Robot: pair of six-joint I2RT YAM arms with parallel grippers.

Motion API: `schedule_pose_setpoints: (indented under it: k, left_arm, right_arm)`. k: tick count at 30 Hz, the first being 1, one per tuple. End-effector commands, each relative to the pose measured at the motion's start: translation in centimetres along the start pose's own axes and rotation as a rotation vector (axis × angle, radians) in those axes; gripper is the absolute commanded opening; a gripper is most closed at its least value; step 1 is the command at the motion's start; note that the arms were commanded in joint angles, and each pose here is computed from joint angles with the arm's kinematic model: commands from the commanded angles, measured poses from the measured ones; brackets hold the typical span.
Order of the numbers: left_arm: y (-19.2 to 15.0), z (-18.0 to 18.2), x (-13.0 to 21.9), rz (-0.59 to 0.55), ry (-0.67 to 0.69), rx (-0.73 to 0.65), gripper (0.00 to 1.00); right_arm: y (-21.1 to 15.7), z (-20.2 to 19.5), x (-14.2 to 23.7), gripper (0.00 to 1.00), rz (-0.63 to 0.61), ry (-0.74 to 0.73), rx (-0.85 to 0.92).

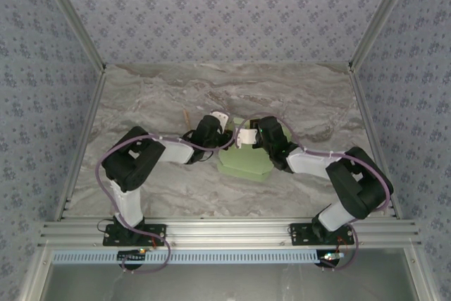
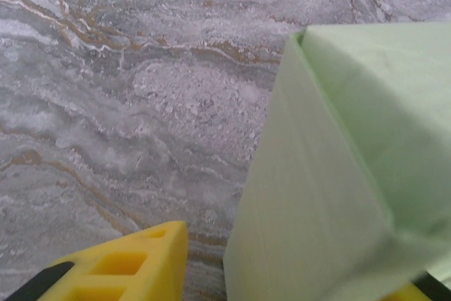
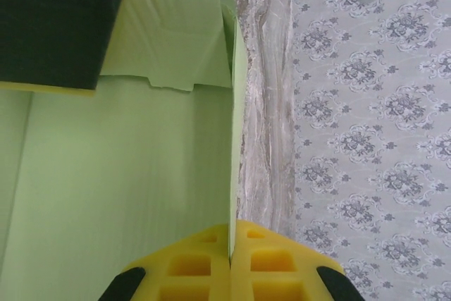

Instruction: Fold the paper box

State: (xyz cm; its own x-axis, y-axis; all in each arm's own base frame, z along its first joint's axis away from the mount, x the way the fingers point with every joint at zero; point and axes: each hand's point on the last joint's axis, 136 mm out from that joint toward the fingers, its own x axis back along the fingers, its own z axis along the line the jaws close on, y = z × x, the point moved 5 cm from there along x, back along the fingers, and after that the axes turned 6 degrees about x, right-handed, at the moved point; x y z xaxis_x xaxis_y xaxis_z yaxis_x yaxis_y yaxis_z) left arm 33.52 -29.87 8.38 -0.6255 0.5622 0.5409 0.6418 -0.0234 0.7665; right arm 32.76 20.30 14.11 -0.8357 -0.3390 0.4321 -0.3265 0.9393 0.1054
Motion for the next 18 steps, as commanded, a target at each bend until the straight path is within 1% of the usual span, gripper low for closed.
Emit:
schedule_pose_setpoints:
  k: [1,9,13,18]
  left_arm:
    - [1.8,0.8,-0.5,-0.064,0.064,0.011,0.33]
    - [1.7,2.0,-0.9,-0.082,0.152,0.056,0.17]
    - [1.9,2.5,-0.9,-0.092,0.190,0.104,0.16]
    - [2.8,2.7,-0.6,-0.135,0.242,0.192,0.17]
  right_arm:
    - [0.6,0.6,0.7,0.00,-0.038,0.049,0.011]
    - [1.3,0.8,1.0,0.00,-0.071,0.069,-0.004]
    - [1.5,1.3,1.1,0.00,-0.078,0.087,-0.012]
    - [2.0,1.6,1.2,0.00,-0.087,0.098,-0.035]
